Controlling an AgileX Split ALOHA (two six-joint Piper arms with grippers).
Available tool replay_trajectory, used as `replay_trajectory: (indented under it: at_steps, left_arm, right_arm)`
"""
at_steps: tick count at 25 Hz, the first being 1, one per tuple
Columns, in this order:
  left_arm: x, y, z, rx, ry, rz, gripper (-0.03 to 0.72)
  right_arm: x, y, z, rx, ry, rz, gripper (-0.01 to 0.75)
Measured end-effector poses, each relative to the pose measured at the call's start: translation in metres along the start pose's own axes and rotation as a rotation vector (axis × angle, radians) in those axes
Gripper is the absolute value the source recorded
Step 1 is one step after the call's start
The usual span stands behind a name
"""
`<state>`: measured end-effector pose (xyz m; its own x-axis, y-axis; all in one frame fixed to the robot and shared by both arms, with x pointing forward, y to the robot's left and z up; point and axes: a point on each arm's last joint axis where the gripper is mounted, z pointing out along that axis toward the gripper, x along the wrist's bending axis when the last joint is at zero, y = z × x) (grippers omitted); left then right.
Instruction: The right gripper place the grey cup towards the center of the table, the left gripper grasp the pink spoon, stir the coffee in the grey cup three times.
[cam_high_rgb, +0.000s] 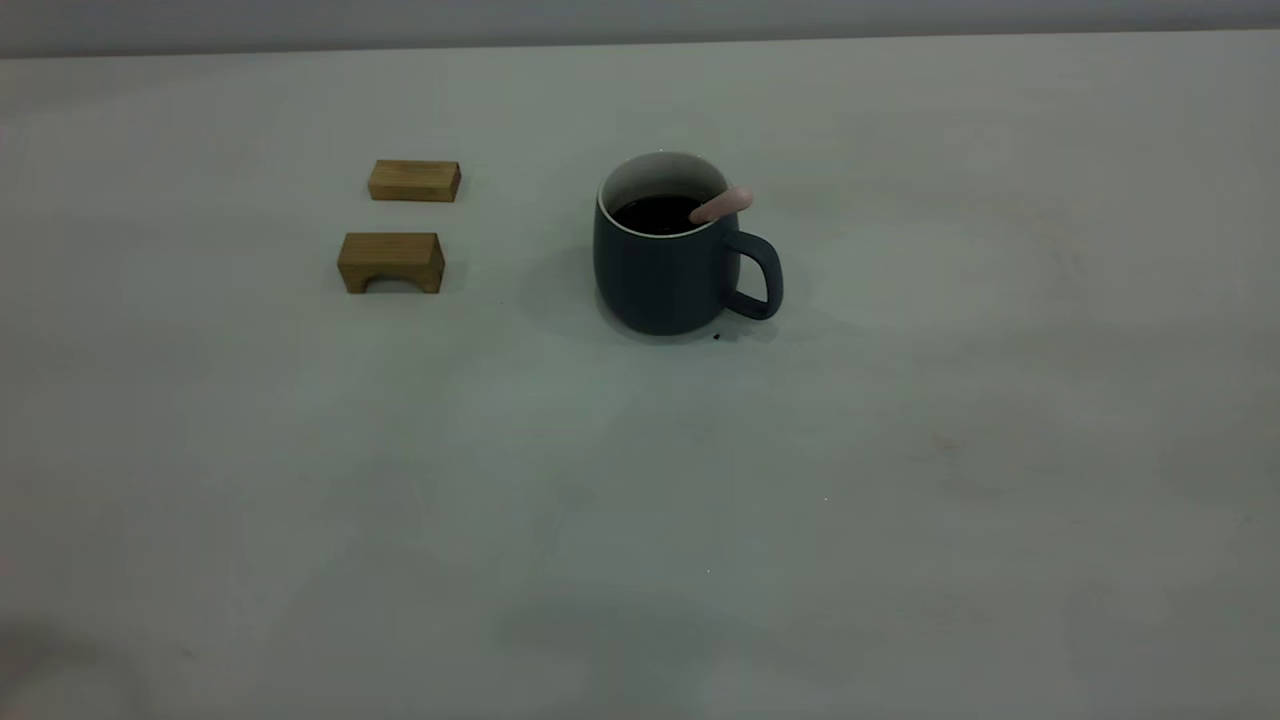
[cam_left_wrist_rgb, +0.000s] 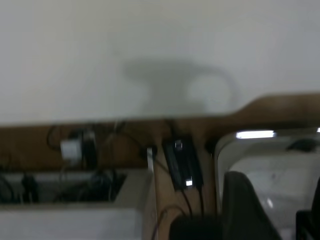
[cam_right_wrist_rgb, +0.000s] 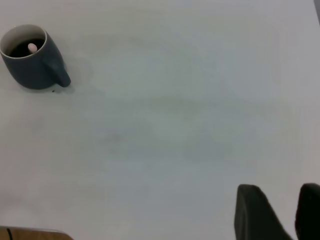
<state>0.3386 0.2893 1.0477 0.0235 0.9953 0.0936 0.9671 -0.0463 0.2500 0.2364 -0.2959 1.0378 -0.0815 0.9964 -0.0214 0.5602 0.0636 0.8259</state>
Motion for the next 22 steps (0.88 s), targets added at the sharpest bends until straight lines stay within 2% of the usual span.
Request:
replay_trajectory:
  at_steps: [4, 9, 13, 22]
  left_arm:
    - [0.009, -0.03, 0.009, -0.08, -0.035, -0.045, 0.41]
    - [0.013, -0.063, -0.004, -0.304, -0.047, -0.061, 0.41]
    - [0.014, -0.083, -0.006, -0.419, -0.052, -0.07, 0.41]
    - [0.016, -0.106, -0.013, -0.578, -0.025, -0.118, 0.41]
  right_arm:
    - [0.0, 0.0, 0.0, 0.0, 0.0, 0.0, 0.241]
    - [0.0, 0.0, 0.0, 0.0, 0.0, 0.0, 0.241]
    - [0.0, 0.0, 0.0, 0.0, 0.0, 0.0, 0.241]
    - [0.0, 0.0, 0.0, 0.0, 0.0, 0.0, 0.241]
